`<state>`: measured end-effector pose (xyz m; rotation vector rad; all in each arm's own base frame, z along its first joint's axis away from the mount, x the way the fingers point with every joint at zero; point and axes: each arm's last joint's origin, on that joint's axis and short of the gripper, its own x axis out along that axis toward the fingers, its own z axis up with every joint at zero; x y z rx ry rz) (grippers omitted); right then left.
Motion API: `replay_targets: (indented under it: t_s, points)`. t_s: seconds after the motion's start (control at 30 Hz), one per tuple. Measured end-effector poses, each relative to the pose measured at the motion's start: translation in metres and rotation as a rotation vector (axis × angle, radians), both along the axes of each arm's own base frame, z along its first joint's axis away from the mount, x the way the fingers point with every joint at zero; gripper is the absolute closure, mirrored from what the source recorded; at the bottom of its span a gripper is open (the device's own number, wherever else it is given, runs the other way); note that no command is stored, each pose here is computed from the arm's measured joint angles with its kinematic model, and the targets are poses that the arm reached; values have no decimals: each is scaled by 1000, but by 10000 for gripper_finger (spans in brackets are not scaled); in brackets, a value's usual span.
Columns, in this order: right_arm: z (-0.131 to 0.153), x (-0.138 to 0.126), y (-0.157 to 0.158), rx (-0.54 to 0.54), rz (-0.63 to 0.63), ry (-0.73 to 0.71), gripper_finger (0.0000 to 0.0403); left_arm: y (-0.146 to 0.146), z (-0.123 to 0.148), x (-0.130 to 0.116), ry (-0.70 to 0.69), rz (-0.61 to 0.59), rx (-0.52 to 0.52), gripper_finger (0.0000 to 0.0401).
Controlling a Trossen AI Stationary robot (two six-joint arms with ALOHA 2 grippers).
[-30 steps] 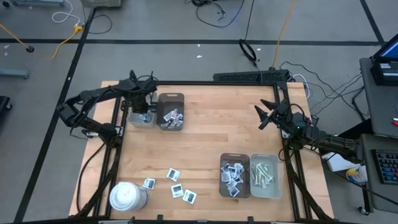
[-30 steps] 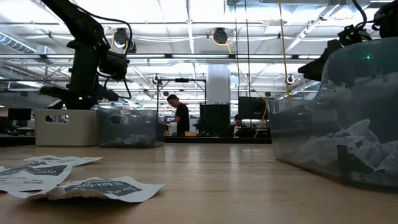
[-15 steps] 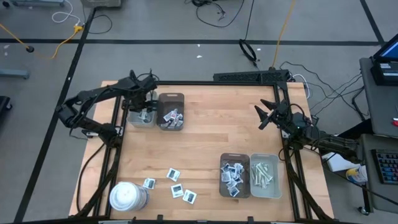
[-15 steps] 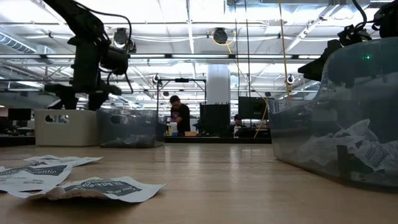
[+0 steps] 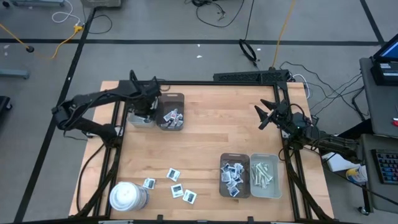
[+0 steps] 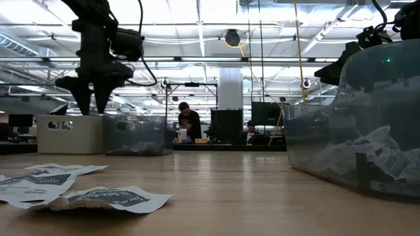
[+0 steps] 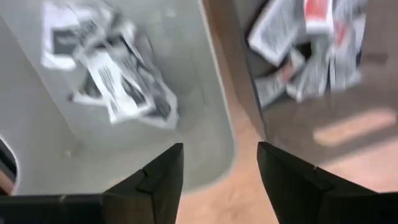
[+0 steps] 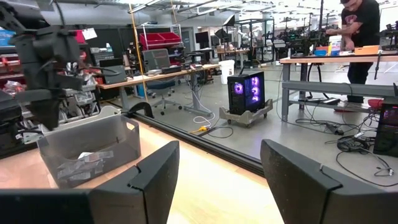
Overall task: Pick & Place First Aid Supplies
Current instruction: Put the white towelette pack into the top gray bin
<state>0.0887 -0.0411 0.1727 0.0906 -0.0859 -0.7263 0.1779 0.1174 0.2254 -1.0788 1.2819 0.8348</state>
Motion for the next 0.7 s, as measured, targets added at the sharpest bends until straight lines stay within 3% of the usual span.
replay_targets:
  t_s: [0.23, 0.7]
  points:
    - [0, 0, 0, 0, 0, 0, 181, -30, 5, 6, 19, -170, -22, 205]
    - [0, 0, 0, 0, 0, 1, 183, -96, -2, 34, 39, -326, -41, 204]
